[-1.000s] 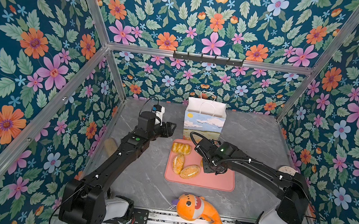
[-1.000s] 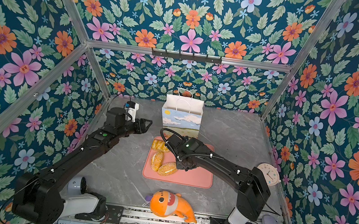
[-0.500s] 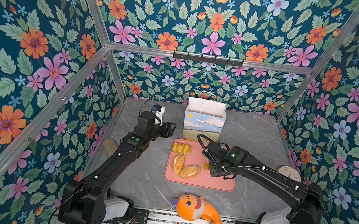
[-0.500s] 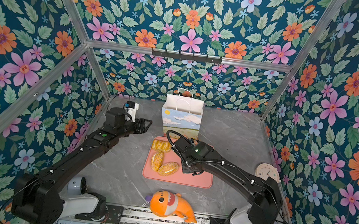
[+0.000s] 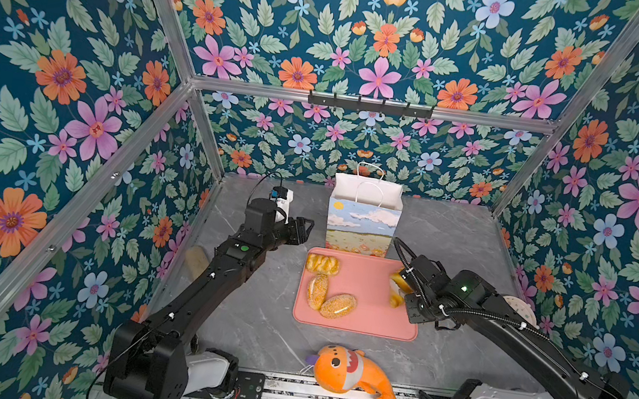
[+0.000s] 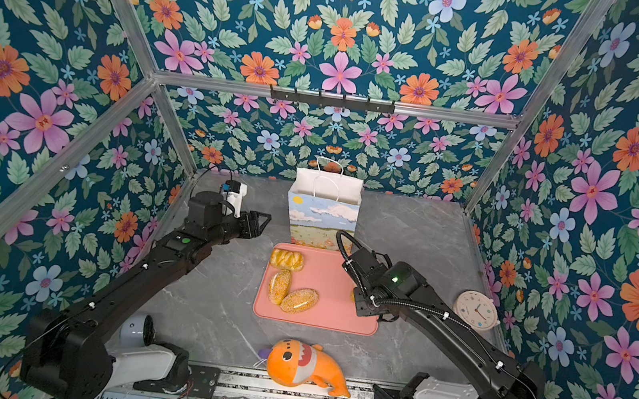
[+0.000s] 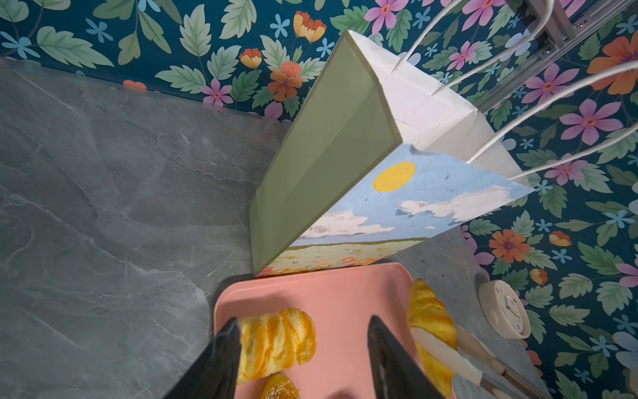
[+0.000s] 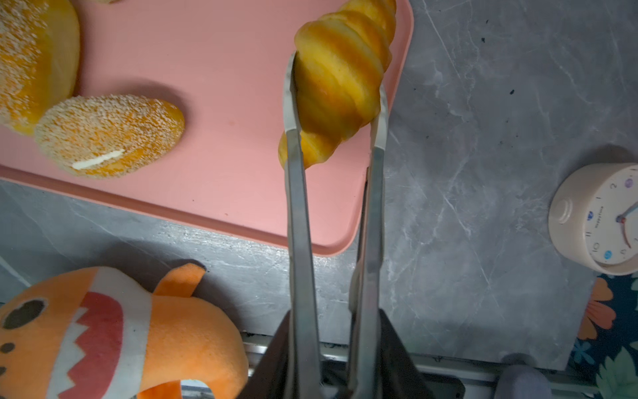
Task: Place the fake bread into the paper bag
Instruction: 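Lift the croissant with the tongs and carry it toward the paper bag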
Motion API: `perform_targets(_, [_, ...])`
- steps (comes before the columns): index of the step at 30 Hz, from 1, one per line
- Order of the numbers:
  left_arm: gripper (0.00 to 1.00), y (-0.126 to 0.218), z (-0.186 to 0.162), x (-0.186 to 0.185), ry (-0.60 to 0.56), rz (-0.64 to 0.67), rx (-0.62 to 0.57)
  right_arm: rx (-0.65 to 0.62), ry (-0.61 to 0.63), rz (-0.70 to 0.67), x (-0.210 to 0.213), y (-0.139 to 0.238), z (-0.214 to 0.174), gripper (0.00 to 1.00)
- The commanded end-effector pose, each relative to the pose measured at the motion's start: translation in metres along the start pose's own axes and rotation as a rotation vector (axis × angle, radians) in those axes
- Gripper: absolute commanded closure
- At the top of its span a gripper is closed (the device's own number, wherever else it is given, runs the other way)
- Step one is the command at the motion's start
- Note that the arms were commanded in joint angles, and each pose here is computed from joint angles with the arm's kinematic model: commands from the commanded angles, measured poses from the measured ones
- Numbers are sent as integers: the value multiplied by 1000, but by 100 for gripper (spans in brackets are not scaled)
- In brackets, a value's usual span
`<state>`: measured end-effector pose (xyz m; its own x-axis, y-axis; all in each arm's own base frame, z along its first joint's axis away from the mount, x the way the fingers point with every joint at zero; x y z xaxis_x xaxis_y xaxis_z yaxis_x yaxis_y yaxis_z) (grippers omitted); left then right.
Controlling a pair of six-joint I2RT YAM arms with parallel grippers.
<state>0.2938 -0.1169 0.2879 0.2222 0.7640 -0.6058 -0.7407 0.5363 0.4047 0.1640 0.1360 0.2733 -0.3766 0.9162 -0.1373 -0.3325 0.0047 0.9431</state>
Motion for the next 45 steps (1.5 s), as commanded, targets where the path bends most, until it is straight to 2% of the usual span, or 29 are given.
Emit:
perform_targets(1, [40, 0, 5, -4, 0, -22, -18, -1, 41, -25, -10, 5, -3, 67])
perform_targets(6, [40, 0, 7, -5, 0, -30, -20, -17, 31, -48, -29, 15, -5, 67])
perform_targets(13, [41, -1, 9, -7, 8, -43, -17, -97, 131, -106, -46, 35, 2, 65])
perform_targets(22, [40, 4, 14, -12, -3, -35, -29, -315, 184, -84, -65, 77, 21, 63])
perform_targets(28, [41, 18, 21, -21, -25, -55, -70, -496, 243, -122, -72, 117, 33, 63])
perform_targets(33, [40, 20, 24, -24, -33, -61, -76, -586, 261, -154, -79, 136, 41, 63])
perform_targets(36, [41, 18, 26, -25, -34, -58, -69, -621, 225, -129, -89, 143, 46, 64])
perform_targets(42, [41, 20, 33, -28, -44, -42, -98, -684, 255, -113, -96, 151, 58, 64])
perform_targets(45, [41, 19, 37, -29, -53, -35, -107, -693, 305, -30, -96, 151, 64, 63])
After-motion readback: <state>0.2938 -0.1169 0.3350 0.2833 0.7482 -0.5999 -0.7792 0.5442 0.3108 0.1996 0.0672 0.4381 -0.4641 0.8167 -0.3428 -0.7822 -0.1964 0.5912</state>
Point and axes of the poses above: each gripper's point midway between its finger pads, its own y axis back along the fingers, its own x axis along the line the jaws close on, z = x × y, the point moved 10 cm from there along y, back along the fingers, and after that the axes turned 10 degrees about y, right-handed, at the moved point
